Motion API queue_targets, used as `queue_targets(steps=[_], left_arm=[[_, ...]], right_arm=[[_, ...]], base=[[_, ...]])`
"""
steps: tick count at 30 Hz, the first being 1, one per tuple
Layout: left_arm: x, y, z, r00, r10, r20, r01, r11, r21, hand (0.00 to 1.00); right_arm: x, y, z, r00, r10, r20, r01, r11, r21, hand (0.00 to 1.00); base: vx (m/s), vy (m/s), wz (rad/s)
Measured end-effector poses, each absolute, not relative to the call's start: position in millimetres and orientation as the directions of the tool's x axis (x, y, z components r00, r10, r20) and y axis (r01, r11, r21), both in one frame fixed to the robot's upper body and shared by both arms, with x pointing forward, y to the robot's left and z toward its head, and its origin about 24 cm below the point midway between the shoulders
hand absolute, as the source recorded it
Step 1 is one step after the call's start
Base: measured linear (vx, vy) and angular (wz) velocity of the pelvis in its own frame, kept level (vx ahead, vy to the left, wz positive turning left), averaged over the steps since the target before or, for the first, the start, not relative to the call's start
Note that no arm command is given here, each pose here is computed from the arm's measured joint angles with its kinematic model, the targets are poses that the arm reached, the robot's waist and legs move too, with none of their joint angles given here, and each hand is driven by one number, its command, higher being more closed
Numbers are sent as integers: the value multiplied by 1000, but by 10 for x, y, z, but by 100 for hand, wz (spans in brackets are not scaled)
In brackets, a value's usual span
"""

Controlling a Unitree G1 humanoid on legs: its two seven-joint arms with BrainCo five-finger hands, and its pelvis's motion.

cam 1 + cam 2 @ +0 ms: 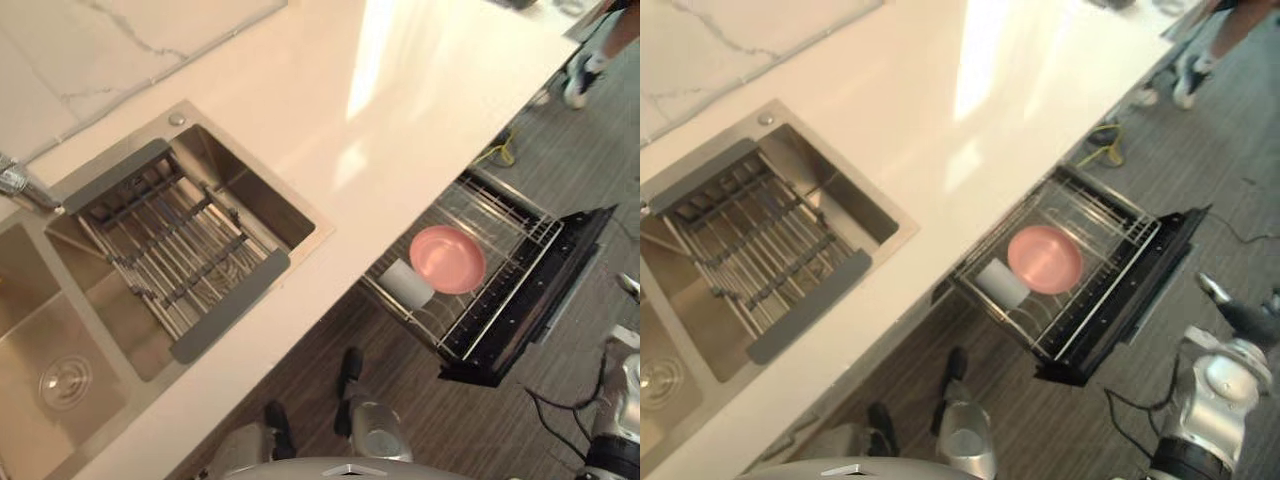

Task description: Walk over to the sink, pick up the cup, carry it to the dishwasher, place the cup inside the dishwasher, then close the dishwasher door

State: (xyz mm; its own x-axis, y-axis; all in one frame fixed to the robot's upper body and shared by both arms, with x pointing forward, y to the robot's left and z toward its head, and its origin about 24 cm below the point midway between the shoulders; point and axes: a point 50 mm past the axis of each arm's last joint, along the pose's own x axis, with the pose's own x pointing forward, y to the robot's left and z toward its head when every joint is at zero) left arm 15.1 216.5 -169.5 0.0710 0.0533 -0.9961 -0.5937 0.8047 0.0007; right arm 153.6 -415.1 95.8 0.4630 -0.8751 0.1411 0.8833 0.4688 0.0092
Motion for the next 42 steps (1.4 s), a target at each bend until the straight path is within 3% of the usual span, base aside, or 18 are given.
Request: queue_targets(steps=[5, 12, 18, 21, 28, 35, 42], left_arm=[[-13, 2156, -1701, -12, 43, -999, -637, 770, 41, 0], [-57, 2084, -1715, -57, 27, -998, -657, 752, 58, 0], [-47, 1964, -1735, -47, 7, -999, -697, 716, 38, 0], [-60, 1951, -1737, -45, 5, -999, -700, 714, 35, 0], [-58, 1922, -1743, -41, -11, -999, -692, 721, 20, 0], [-50, 1924, -1742, -33, -20, -999, -652, 758, 6, 0], [-44, 1920, -1743, -41, -17, -999, -604, 797, 11, 0]], right_arm=[[1152, -4263, 502, 372, -926, -60, 901, 345, 264, 0], [1017, -3705, -366, 408, -839, -360, 865, 229, 446, 0], [1239, -3072, -813, 501, -682, -533, 846, 257, 466, 0], [1171, -3024, -910, 458, -690, -561, 869, 214, 446, 0], [1120, -2950, -1055, 431, -656, -619, 893, 212, 397, 0], [1218, -2959, -1038, 477, -618, -625, 878, 305, 368, 0], [1687, -3008, -625, 650, -589, -480, 760, 499, 418, 0]], base=[[2, -6, -18], [-1, 8, -1], [16, 45, 21], [35, 48, 34], [62, 50, 20], [27, 28, 13], [-68, 15, 4]])
